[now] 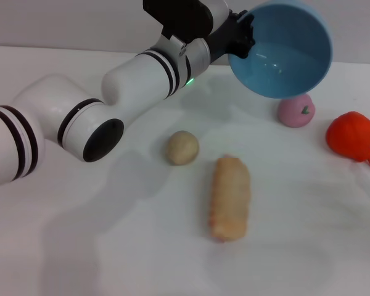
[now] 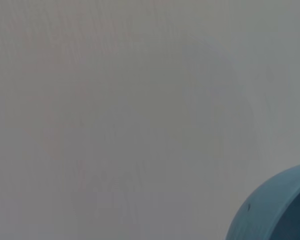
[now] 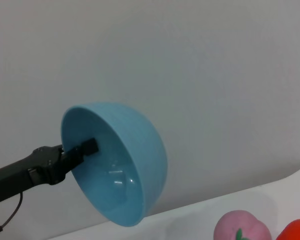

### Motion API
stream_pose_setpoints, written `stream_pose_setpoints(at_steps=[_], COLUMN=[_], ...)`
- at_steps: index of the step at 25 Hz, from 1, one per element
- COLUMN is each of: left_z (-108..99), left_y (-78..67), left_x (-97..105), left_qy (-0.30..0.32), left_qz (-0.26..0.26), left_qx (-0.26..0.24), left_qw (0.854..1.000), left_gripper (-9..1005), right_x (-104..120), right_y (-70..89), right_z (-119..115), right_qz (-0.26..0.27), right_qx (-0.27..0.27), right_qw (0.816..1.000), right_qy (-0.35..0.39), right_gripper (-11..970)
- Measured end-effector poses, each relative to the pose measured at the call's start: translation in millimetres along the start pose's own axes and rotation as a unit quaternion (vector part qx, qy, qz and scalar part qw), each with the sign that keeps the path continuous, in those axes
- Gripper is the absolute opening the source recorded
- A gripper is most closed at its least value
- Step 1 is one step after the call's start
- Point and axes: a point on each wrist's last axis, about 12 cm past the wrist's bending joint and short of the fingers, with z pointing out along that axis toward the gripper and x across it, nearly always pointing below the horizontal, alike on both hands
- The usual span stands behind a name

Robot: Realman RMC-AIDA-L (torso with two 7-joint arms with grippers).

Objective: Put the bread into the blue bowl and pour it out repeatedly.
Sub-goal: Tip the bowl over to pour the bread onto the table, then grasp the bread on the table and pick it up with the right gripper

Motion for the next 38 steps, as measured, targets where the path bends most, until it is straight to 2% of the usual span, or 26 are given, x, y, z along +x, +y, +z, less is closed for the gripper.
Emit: stream_pose_setpoints(at_steps=[4, 8, 9, 10, 15, 18, 21, 22, 23, 27, 30, 32, 36, 38], left_z=[1, 0, -2, -3, -15, -30, -44, -50, -54, -77, -92, -99, -109, -111], left_y=[2.4, 8.0, 19.2, 22.2, 55.3, 82.3, 97.3, 101.7, 105.1, 119.1, 123.7, 126.0, 130.6, 132.0], left_x=[0, -2, -4, -5, -2, 4, 9, 10, 11, 16, 20, 22, 24, 25], left_qy=[0.01, 0.018, 0.039, 0.044, 0.116, 0.163, 0.198, 0.21, 0.217, 0.236, 0.239, 0.239, 0.235, 0.234], left_qz=[-0.029, -0.05, -0.091, -0.101, -0.181, -0.219, -0.243, -0.257, -0.267, -0.308, -0.323, -0.329, -0.336, -0.338], left_qx=[-0.003, -0.012, -0.03, -0.034, -0.068, -0.086, -0.086, -0.084, -0.084, -0.087, -0.091, -0.094, -0.103, -0.106], left_qw=[1.0, 0.999, 0.995, 0.993, 0.974, 0.958, 0.946, 0.939, 0.935, 0.918, 0.911, 0.909, 0.906, 0.906], left_gripper=[14, 13, 13, 13, 13, 14, 14, 14, 13, 13, 14, 14, 14, 14], right_x=[1, 2, 1, -1, -12, -26, -43, -54, -54, -72, -79, -79, -72, -63], right_y=[2.4, 8.8, 10.4, 12.3, 20.4, 25.4, 30.2, 36.7, 36.7, 57.7, 75.8, 85.9, 111.3, 126.4], right_z=[4, 18, 22, 28, 52, 67, 81, 90, 90, 106, 119, 126, 144, 157], right_qz=[-0.007, -0.034, -0.04, -0.046, -0.074, -0.1, -0.133, -0.178, -0.178, -0.264, -0.319, -0.362, -0.448, -0.482], right_qx=[-0.007, -0.038, -0.045, -0.052, -0.083, -0.101, -0.098, -0.096, -0.096, -0.115, -0.139, -0.147, -0.167, -0.159], right_qw=[1.0, 0.997, 0.996, 0.995, 0.989, 0.977, 0.961, 0.946, 0.946, 0.917, 0.891, 0.867, 0.802, 0.755], right_qy=[0.01, 0.052, 0.06, 0.066, 0.098, 0.157, 0.223, 0.253, 0.253, 0.277, 0.292, 0.31, 0.358, 0.417], right_gripper=[455, 455, 455, 455, 456, 456, 456, 456, 456, 456, 456, 456, 455, 475])
